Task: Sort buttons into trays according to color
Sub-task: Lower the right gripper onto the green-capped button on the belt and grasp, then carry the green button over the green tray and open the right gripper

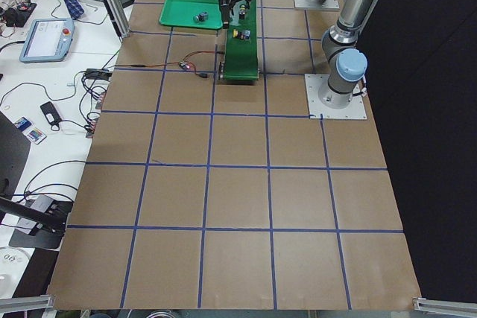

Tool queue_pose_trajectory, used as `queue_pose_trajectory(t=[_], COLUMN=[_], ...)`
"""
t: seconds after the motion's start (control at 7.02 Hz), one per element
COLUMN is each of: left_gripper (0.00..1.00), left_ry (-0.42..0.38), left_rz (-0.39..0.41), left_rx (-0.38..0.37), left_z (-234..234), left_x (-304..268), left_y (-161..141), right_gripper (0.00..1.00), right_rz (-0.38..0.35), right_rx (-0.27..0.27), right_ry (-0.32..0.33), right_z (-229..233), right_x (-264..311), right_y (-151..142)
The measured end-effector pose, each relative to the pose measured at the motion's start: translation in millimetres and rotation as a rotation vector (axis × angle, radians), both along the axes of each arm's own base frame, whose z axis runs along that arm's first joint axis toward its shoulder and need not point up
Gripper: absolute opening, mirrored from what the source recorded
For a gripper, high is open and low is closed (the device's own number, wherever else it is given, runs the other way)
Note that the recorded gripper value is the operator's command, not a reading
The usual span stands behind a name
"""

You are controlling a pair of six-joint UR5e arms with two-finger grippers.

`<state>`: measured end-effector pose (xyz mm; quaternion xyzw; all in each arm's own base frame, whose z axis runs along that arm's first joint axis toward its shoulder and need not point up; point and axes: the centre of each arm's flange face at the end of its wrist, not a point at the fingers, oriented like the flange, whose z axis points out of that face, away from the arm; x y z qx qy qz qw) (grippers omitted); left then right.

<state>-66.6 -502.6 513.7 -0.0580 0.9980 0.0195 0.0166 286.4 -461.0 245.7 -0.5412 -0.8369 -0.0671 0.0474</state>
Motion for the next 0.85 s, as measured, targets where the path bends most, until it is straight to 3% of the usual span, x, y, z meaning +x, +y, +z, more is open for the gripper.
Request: queue_pose_trajectory(t=[0.14, 0.57, 0.71, 0.85], left_gripper=[1.00, 1.00, 1.00, 1.00], left_ry=[0.000, 0.000, 0.000, -0.001], left_rz=[0.000, 0.000, 0.000, 0.000], left_rx=[-0.001, -0.003, -0.004, -0.004], left_z=[0, 1, 1, 1], left_x=[0, 0, 0, 0], left_y=[0, 0, 0, 0], right_gripper=[0.00, 0.00, 0.00, 0.00], right_rz=[0.009, 0.078, 0.148, 0.272], right_rx=[0.003, -0.020, -0.060, -0.108], right_ry=[0.007, 0.001, -0.002, -0.017], right_z=[-3, 7, 25, 48], right_x=[1, 0, -4, -8], right_y=[1, -3, -8, -11])
